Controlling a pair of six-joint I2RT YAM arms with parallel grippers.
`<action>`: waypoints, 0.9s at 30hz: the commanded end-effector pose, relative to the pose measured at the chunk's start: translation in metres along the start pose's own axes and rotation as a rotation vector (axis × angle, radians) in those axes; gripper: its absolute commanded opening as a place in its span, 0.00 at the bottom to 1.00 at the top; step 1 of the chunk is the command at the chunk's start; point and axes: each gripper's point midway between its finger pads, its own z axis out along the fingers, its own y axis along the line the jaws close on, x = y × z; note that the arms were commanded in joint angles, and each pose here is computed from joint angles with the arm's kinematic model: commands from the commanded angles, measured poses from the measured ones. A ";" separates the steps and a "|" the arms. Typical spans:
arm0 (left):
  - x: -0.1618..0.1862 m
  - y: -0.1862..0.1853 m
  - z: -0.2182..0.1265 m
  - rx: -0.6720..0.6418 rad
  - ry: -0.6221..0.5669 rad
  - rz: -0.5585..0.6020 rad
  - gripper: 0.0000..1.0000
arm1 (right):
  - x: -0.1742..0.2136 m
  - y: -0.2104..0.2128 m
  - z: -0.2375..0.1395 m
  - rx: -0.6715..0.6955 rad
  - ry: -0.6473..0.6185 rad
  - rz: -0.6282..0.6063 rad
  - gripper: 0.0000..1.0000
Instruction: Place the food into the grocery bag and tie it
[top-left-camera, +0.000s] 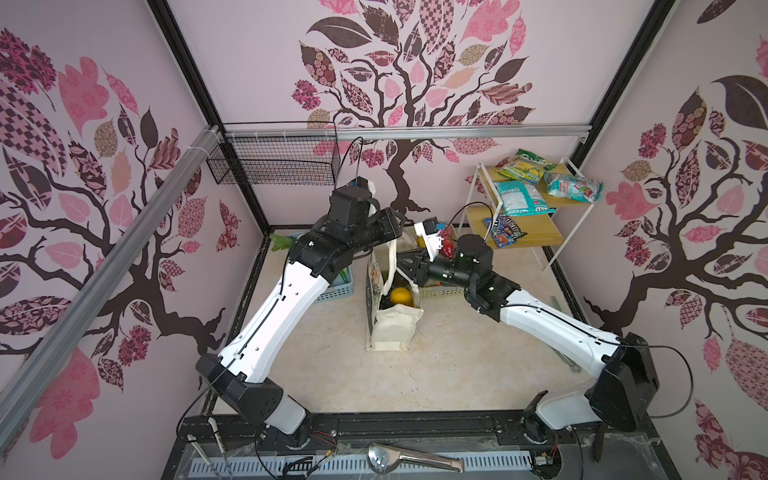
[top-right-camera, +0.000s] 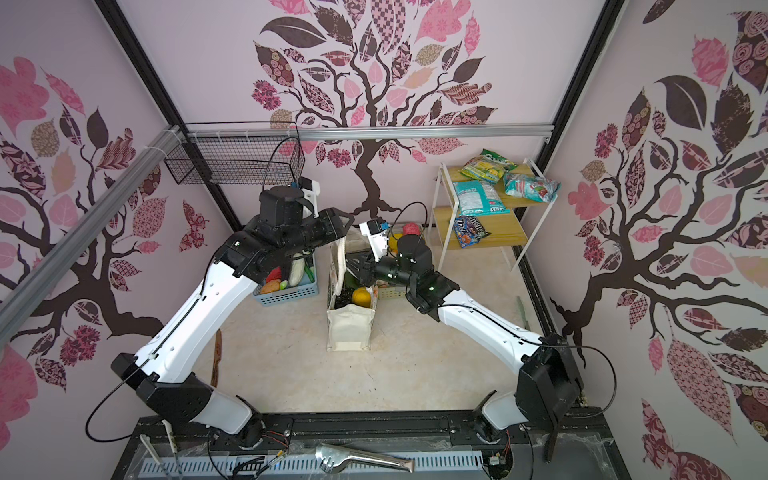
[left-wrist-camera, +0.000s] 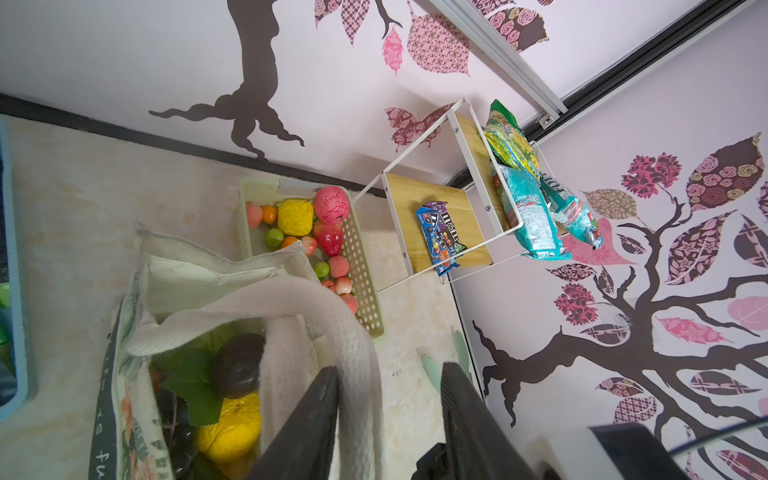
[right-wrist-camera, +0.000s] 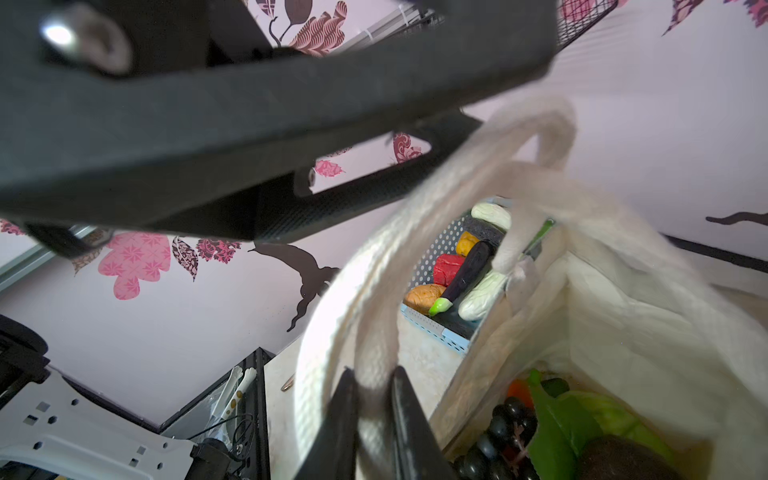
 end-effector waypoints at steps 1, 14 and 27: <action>0.009 -0.007 0.008 0.016 0.036 0.049 0.46 | -0.026 0.009 -0.015 -0.015 -0.092 0.000 0.16; 0.021 -0.004 0.008 -0.017 0.080 0.147 0.64 | -0.012 0.007 -0.004 -0.090 -0.092 0.019 0.16; 0.007 0.009 -0.015 -0.128 0.053 0.245 0.65 | 0.024 0.004 0.000 -0.117 0.053 -0.009 0.15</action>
